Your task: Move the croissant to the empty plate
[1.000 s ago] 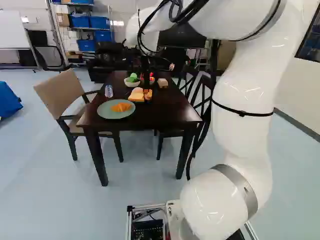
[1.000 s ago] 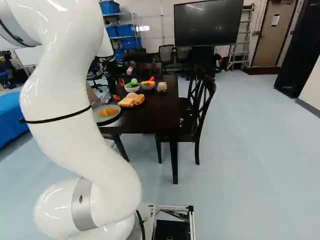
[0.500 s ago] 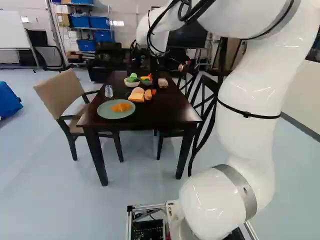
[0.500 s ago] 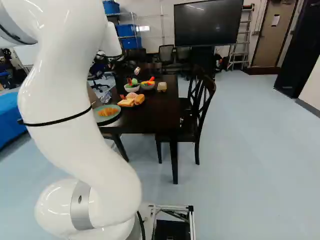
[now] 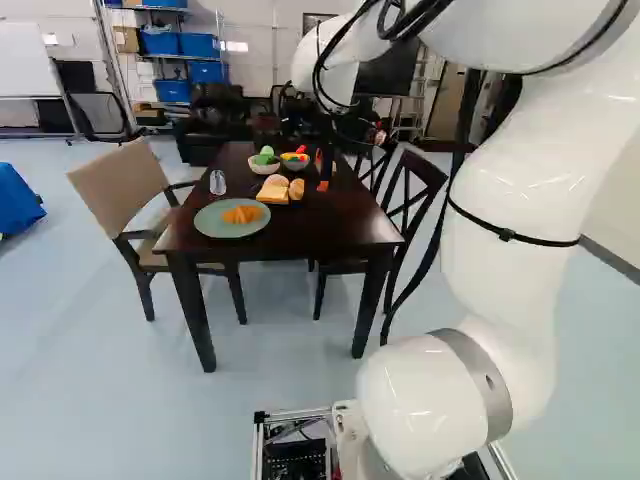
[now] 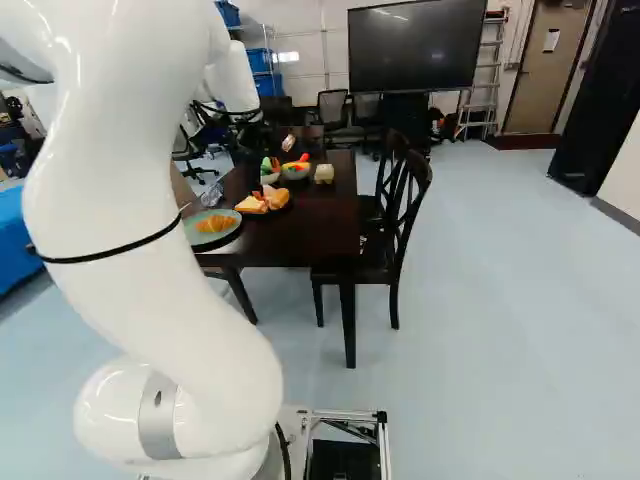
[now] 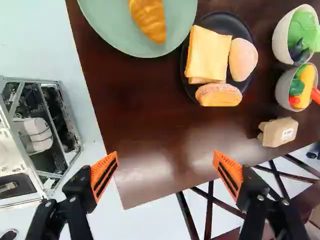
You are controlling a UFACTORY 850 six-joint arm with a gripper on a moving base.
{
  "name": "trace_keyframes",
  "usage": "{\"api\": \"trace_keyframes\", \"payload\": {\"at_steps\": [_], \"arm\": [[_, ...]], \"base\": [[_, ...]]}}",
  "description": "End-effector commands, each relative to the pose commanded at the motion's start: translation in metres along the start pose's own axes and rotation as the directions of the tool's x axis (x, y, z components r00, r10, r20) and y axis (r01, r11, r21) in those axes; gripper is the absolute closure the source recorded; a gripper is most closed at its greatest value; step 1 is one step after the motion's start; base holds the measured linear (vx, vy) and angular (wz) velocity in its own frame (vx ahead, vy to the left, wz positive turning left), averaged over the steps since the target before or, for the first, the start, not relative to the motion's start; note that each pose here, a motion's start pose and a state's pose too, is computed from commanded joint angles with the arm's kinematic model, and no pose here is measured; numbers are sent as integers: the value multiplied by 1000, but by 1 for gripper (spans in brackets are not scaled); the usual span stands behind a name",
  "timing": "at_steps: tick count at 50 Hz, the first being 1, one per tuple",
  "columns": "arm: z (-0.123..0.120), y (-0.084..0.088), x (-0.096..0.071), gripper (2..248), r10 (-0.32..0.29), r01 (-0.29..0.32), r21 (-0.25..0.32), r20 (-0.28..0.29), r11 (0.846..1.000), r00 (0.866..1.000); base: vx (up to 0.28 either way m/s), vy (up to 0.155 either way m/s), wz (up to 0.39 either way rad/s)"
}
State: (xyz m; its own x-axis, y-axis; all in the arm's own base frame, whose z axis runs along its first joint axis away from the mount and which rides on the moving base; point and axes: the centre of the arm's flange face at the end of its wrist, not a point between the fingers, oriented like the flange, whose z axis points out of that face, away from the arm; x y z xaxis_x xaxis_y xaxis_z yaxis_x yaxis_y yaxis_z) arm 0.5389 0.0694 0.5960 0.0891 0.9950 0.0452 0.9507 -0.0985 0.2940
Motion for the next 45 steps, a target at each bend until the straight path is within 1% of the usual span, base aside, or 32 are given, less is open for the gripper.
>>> {"api": "trace_keyframes", "payload": {"at_steps": [23, 45], "arm": [[-7, -17, -45, 3, 74, -74, 3, 24, 997, 997], [-18, -46, -79, 3, 130, -130, 5, 43, 991, 991]], "base": [[0, 0, 0], [0, 0, 0]]}}
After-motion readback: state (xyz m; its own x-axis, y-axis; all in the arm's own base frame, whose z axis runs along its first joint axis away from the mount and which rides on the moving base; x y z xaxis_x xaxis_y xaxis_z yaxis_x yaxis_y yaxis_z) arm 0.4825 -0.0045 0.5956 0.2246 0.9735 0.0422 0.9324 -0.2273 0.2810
